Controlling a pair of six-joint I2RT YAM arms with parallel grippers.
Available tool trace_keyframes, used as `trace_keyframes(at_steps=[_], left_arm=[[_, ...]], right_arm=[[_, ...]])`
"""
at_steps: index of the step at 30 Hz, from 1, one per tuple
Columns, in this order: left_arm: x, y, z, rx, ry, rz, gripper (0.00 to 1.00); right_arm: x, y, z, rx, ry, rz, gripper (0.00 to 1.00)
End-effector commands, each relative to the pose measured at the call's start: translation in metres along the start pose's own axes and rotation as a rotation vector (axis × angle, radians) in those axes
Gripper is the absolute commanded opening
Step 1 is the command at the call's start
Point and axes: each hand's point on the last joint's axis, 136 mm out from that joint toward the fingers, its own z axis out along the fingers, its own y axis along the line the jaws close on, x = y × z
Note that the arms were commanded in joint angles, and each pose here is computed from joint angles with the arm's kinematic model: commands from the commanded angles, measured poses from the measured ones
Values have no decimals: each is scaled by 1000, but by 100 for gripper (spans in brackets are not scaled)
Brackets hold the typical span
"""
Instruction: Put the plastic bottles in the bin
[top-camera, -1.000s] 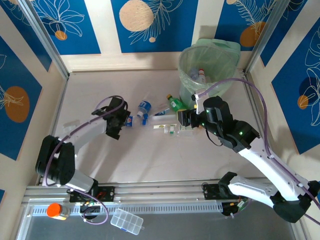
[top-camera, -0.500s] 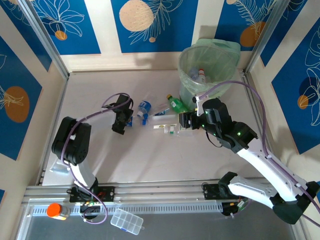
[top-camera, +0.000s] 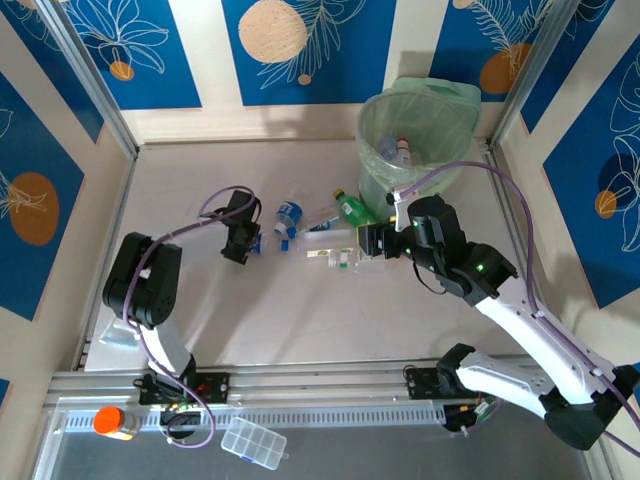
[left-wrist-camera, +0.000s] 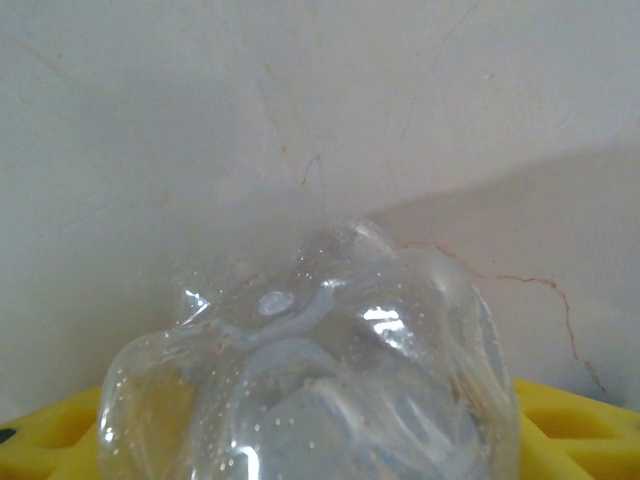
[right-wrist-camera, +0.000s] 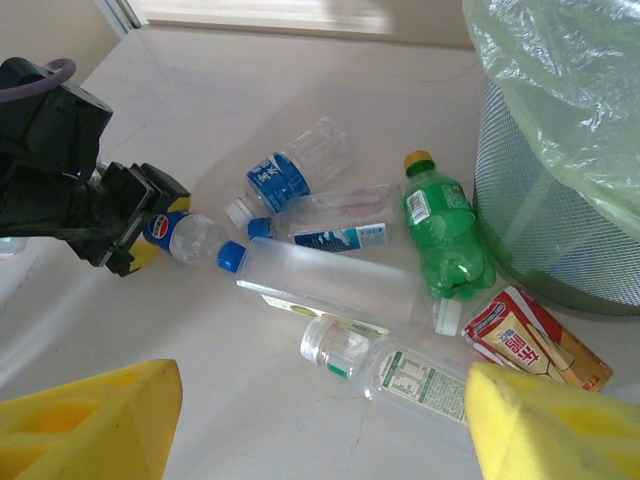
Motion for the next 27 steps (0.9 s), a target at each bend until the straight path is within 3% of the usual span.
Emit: trace_keyframes(at_steps=[1, 6, 11, 13, 19, 27], left_arm=[[-10, 6, -4, -10, -19, 20, 60], [-12, 4, -19, 13, 18, 54, 60], [-7, -15, -52, 157, 63, 136, 60], [-6, -23, -69, 235, 71, 178, 57], [-2, -51, -138, 528, 43, 378, 47], [28, -55, -222, 948, 22, 668, 46]], right_arm=[[-13, 9, -5, -46, -28, 17, 75], [-17, 22, -7, -124, -48, 43, 75], [-19, 38, -11, -215, -54, 30, 76], [-17, 51, -13, -288, -54, 3, 75], [-17, 56, -3, -298, -38, 14, 75], [-21, 82, 4, -450, -50, 36, 75]])
